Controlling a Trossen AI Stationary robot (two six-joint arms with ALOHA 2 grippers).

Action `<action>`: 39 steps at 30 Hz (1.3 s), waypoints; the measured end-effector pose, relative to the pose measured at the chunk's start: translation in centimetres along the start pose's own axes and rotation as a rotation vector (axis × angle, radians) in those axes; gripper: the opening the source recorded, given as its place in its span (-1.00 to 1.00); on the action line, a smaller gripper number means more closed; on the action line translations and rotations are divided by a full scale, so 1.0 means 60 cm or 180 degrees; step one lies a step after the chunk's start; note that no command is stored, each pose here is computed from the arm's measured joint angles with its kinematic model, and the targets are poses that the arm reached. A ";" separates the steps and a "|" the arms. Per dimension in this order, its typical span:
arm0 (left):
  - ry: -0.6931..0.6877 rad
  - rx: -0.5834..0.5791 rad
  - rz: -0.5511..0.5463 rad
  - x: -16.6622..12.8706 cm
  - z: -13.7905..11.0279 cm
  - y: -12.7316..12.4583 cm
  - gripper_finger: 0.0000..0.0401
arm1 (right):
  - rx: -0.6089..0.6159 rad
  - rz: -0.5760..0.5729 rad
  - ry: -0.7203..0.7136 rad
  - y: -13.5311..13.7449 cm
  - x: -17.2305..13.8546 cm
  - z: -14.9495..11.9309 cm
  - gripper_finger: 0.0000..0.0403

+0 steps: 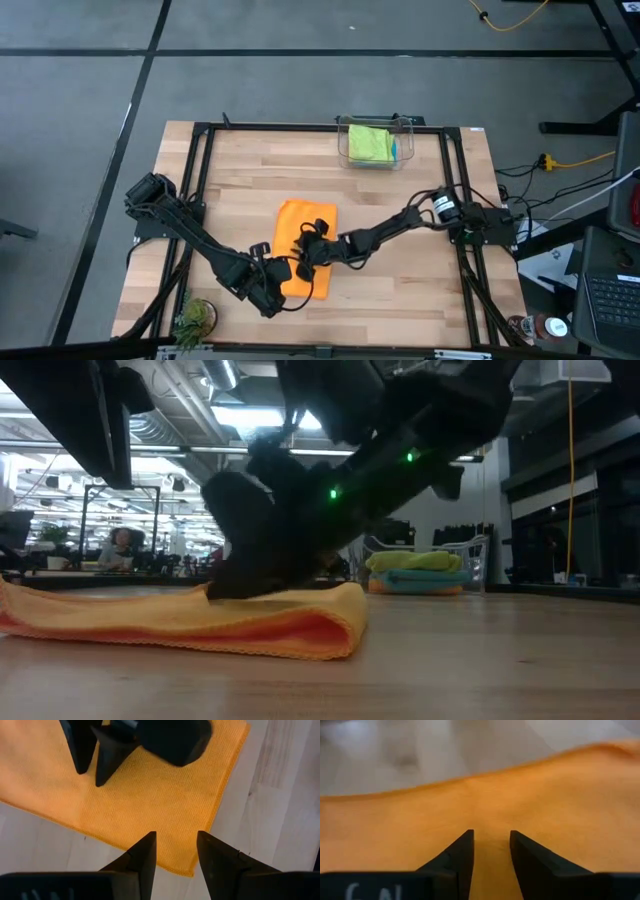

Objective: Fold microfiber towels
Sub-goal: Fold the yellow microfiber cloth

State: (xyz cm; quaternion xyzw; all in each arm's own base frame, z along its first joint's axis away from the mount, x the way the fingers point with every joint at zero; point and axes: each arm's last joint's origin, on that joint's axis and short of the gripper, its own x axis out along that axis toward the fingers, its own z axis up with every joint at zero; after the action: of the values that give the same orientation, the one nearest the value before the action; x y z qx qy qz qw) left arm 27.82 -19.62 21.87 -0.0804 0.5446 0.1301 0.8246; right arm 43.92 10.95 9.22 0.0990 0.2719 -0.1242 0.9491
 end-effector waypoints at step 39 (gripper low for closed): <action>-0.0109 -0.0061 -0.0132 0.000 0.006 -0.007 -0.33 | -0.0891 0.0786 0.1409 -0.014 -0.135 0.063 -0.36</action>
State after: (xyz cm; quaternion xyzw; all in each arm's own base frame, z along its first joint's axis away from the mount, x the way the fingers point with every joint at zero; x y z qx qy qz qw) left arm 28.24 -19.93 22.02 -0.0973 0.5274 0.1196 0.8355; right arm 38.89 10.65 16.66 0.0241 0.4728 0.0557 0.8791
